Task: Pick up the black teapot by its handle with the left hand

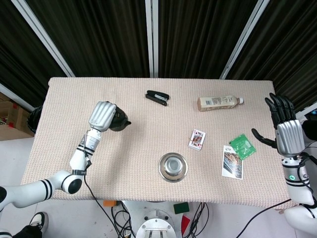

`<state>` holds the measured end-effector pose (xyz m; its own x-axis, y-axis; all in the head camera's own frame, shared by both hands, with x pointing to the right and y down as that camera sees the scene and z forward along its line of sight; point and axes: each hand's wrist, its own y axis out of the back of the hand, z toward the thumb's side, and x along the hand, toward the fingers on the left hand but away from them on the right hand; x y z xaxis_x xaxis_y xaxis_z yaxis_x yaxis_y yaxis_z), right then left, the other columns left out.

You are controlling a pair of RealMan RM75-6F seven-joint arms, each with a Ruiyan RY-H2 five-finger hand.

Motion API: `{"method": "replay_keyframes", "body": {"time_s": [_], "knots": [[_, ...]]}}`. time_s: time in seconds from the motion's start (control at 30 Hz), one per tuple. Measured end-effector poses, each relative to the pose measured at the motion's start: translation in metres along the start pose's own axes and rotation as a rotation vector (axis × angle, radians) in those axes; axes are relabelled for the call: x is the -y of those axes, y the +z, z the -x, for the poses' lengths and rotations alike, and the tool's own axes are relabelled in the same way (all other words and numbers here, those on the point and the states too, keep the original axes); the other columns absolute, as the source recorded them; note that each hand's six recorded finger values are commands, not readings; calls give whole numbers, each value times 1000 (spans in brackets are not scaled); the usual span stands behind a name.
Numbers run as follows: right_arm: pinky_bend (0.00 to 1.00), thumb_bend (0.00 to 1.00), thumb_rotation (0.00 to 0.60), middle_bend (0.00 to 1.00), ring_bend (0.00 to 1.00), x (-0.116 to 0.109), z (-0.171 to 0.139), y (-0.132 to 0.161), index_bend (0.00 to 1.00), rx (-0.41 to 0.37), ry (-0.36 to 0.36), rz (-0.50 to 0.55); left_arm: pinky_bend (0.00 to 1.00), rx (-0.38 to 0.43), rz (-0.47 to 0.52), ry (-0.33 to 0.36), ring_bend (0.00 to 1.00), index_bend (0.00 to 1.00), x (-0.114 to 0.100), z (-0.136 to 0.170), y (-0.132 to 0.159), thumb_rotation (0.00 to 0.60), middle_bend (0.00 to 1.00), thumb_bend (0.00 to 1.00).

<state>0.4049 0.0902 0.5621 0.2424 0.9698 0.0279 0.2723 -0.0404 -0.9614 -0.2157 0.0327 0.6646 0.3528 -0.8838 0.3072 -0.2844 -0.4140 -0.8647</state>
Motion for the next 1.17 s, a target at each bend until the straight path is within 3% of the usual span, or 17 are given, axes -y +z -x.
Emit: {"method": "replay_keyframes", "body": {"time_s": [0.27, 0.9, 1.17], "knots": [[0, 176, 600, 0, 0, 0, 0, 0, 0, 0, -2, 1, 620, 6, -17, 28, 1000, 1000, -5, -1, 0, 600, 1000, 314], [0, 176, 600, 0, 0, 0, -1, -2, 0, 4, -3, 3, 622, 86, -182, 117, 1000, 1000, -8, -1, 4, 600, 1000, 338], [0, 176, 600, 0, 0, 0, -1, -2, 0, 6, -3, 3, 622, 77, -154, 109, 1000, 1000, -7, -1, 3, 600, 1000, 344]]}}
